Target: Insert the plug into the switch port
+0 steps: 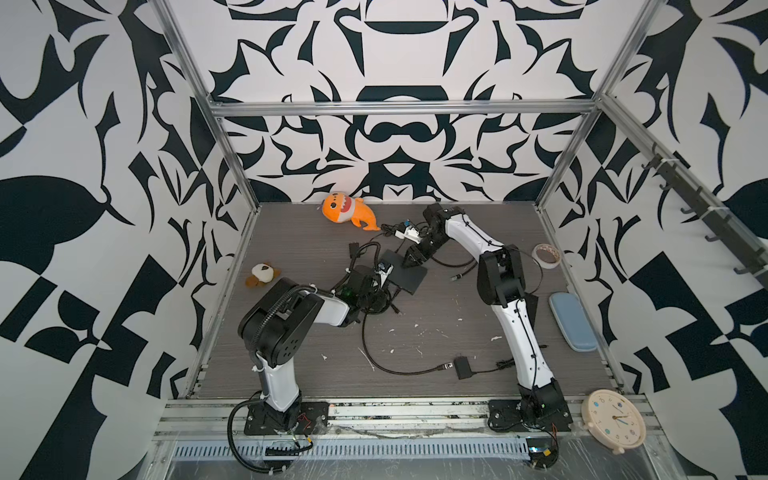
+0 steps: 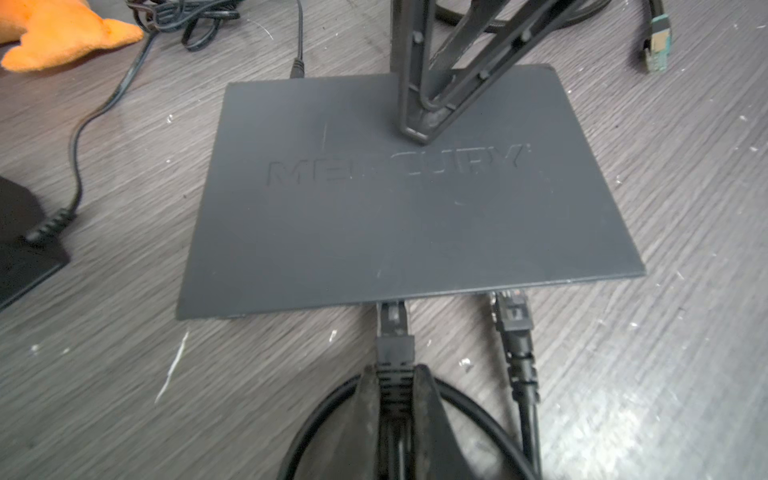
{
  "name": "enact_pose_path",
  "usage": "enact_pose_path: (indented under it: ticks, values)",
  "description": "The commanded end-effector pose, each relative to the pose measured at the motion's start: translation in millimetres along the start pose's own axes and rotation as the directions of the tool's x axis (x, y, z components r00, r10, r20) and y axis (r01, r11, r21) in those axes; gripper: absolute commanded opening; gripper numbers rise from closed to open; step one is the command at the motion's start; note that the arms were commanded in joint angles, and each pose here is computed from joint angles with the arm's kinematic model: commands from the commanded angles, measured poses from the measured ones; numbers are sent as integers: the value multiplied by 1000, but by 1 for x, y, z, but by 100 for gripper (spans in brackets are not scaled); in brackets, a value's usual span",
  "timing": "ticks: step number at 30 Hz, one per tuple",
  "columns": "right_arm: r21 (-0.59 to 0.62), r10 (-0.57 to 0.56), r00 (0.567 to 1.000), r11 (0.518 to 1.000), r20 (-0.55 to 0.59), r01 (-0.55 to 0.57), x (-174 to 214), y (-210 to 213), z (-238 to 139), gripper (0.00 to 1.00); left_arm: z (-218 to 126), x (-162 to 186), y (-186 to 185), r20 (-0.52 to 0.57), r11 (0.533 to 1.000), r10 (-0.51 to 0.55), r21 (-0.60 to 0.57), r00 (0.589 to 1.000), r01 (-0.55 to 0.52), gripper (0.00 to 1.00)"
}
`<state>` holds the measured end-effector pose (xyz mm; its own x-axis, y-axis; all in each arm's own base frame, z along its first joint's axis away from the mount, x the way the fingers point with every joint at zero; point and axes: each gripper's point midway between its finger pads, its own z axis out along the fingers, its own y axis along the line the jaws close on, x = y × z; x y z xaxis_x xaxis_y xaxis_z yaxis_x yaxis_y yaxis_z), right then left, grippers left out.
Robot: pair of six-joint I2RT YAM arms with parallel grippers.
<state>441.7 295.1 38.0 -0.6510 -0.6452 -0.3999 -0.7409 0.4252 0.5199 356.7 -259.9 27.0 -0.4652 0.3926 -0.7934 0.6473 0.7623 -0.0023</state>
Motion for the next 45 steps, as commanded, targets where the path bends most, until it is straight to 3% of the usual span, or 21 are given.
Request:
enact_pose_path:
  ticks: [1,8,14,24,37,45]
  values:
    - [-162,32,965,984,-262,-76,58,56,36,52,10,16,1,-42,1000,13,11,999,-13,0]
    - [-250,-38,947,967,-319,-46,71,92,59,48,14,0,-8,55,996,57,63,997,-60,0]
    - [-262,-85,929,965,-360,-13,74,97,78,47,21,-10,-13,64,990,92,99,994,-98,0]
    - [-381,-190,917,923,-350,45,78,127,93,45,35,-39,-5,113,998,-13,66,994,6,0]
    - [-530,-294,907,843,-303,96,84,175,105,43,40,-50,0,119,997,-70,50,990,65,0]
    - [-499,-309,899,858,-310,123,82,170,110,43,34,-67,-4,135,993,-96,84,986,86,2]
